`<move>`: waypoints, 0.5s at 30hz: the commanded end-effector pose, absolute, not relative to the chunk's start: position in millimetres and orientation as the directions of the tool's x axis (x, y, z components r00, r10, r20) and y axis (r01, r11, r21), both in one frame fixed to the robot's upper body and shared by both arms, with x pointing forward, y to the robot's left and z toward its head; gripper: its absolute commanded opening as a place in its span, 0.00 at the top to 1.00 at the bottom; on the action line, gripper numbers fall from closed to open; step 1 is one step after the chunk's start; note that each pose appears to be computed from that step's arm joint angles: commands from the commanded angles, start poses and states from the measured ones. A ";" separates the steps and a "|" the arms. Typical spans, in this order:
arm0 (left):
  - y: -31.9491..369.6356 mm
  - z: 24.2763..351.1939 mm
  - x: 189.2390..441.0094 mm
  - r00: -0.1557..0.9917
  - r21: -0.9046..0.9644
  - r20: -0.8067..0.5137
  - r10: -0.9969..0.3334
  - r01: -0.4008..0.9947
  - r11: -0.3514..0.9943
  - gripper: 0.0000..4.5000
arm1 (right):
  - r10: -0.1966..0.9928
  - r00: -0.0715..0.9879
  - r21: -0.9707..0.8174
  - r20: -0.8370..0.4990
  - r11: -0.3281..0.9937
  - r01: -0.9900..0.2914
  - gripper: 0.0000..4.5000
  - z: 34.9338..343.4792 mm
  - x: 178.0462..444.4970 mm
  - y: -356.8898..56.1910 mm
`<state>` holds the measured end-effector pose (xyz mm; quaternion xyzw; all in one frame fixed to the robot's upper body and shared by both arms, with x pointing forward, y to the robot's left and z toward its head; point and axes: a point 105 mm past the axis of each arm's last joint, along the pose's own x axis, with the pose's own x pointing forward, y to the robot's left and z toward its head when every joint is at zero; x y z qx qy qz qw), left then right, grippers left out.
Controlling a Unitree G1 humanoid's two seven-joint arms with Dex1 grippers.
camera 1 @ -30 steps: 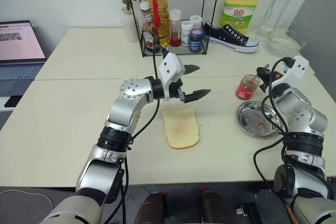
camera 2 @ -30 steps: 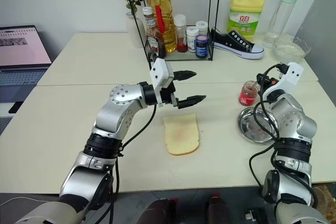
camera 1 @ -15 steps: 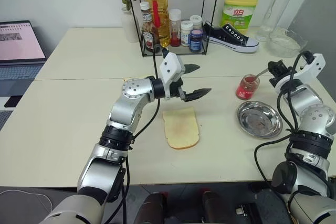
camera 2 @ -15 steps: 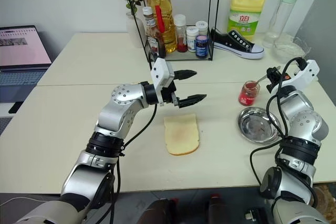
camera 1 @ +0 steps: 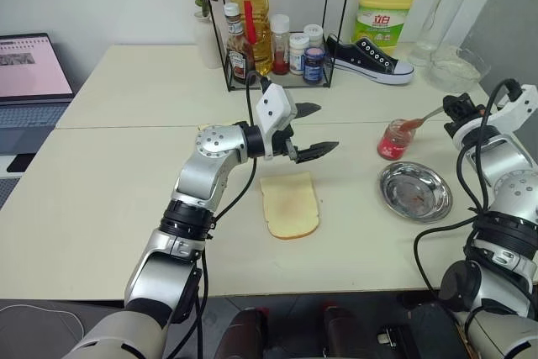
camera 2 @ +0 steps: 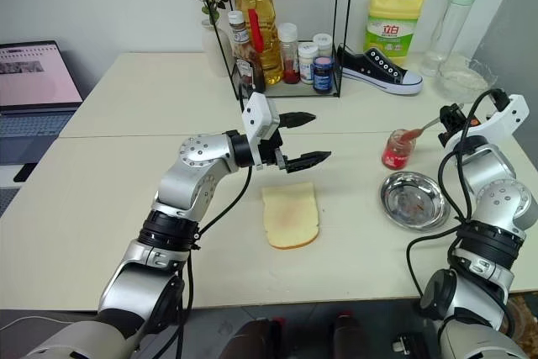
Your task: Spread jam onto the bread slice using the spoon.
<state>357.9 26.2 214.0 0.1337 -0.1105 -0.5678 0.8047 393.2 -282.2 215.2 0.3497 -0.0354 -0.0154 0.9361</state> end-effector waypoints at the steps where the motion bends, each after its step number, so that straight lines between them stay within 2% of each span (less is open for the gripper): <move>1: 22.8 230.2 354.9 0.307 0.386 0.065 -0.949 0.870 0.308 0.02 | -0.064 0.989 0.643 0.137 0.765 -0.040 0.99 237.3 386.5 -285.7; 8: 24.4 229.8 353.8 0.306 0.384 0.061 -0.950 0.871 0.305 0.02 | -0.066 0.987 0.638 0.144 0.769 -0.042 0.99 240.3 385.1 -288.4; 15: 23.5 229.8 353.9 0.303 0.382 0.061 -0.951 0.873 0.303 0.02 | 0.006 0.988 0.490 0.152 0.868 -0.081 0.99 243.2 384.3 -275.3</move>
